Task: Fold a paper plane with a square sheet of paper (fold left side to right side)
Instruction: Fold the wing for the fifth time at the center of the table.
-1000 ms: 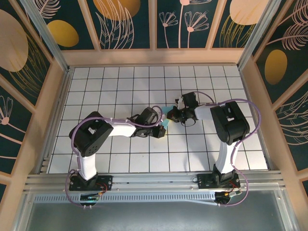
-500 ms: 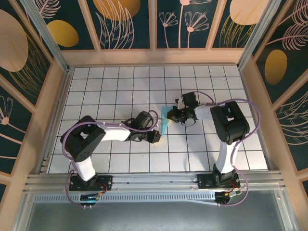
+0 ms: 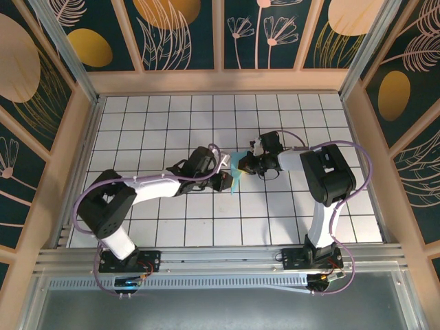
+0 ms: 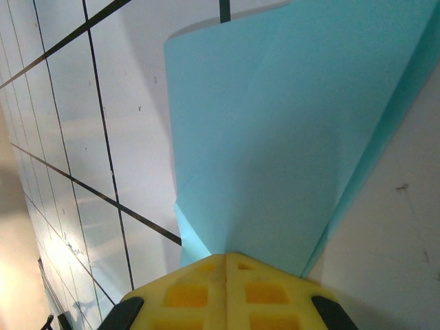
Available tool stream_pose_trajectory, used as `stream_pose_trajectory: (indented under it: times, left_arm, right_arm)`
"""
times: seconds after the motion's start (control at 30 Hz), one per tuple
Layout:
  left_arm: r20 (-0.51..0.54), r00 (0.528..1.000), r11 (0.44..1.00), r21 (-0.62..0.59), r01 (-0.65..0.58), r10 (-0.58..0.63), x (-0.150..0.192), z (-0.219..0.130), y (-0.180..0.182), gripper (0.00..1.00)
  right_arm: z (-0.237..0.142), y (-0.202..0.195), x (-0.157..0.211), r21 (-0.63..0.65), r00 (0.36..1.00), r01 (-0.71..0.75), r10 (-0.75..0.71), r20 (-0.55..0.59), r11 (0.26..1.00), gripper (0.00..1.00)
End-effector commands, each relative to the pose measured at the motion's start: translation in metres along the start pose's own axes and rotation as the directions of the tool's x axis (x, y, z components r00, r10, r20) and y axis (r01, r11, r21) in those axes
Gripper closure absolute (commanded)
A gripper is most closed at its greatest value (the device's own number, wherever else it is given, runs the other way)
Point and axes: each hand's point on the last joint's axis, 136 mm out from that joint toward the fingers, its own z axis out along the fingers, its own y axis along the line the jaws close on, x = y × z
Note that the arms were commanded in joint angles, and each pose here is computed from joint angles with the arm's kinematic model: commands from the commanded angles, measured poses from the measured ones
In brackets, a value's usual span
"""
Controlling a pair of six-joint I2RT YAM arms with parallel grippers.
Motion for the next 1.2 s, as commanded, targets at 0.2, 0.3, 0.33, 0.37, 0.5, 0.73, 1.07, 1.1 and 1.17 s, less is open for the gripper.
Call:
stream_pose_trajectory:
  times: [0.2, 0.3, 0.33, 0.37, 0.5, 0.73, 1.07, 1.1, 1.17]
  left_arm:
    - [-0.002, 1.000, 1.000, 0.005, 0.012, -0.012, -0.016, 0.036, 0.011, 1.00]
    - [-0.016, 1.000, 1.000, -0.027, 0.015, -0.015, -0.013, 0.043, 0.021, 1.00]
    - [-0.022, 1.000, 0.999, -0.039, 0.019, -0.020, -0.011, 0.045, 0.025, 1.00]
    - [-0.027, 0.999, 0.998, -0.050, 0.024, -0.025, -0.009, 0.048, 0.028, 1.00]
    - [-0.051, 0.998, 0.994, -0.099, 0.043, -0.048, 0.003, 0.054, 0.044, 1.00]
    - [-0.104, 0.992, 0.982, -0.179, 0.058, -0.078, 0.020, 0.056, 0.062, 1.00]
    - [-0.137, 0.984, 0.973, -0.217, 0.081, -0.112, 0.038, 0.055, 0.073, 1.00]
    - [-0.139, 0.984, 0.972, -0.219, 0.081, -0.113, 0.039, 0.055, 0.073, 1.00]
    - [-0.138, 0.984, 0.973, -0.217, 0.081, -0.112, 0.038, 0.055, 0.073, 1.00]
  right_arm:
    - [0.018, -0.061, 0.036, 0.200, 0.994, -0.062, 0.079, -0.075, 0.978, 1.00]
    - [0.018, -0.060, 0.036, 0.199, 0.994, -0.060, 0.076, -0.074, 0.978, 1.00]
    - [0.018, -0.060, 0.036, 0.199, 0.994, -0.062, 0.078, -0.072, 0.978, 1.00]
    - [0.018, -0.059, 0.036, 0.196, 0.995, -0.060, 0.075, -0.073, 0.979, 1.00]
    - [0.016, -0.056, 0.034, 0.191, 0.995, -0.057, 0.071, -0.068, 0.980, 1.00]
    - [0.011, -0.034, 0.015, 0.152, 0.999, -0.029, 0.035, -0.037, 0.988, 1.00]
    - [-0.015, 0.014, -0.028, 0.054, 0.997, 0.036, -0.040, 0.073, 0.998, 1.00]
    - [-0.017, 0.016, -0.032, 0.048, 0.996, 0.039, -0.043, 0.082, 0.998, 1.00]
    - [-0.019, 0.017, -0.038, 0.040, 0.995, 0.041, -0.045, 0.093, 0.998, 1.00]
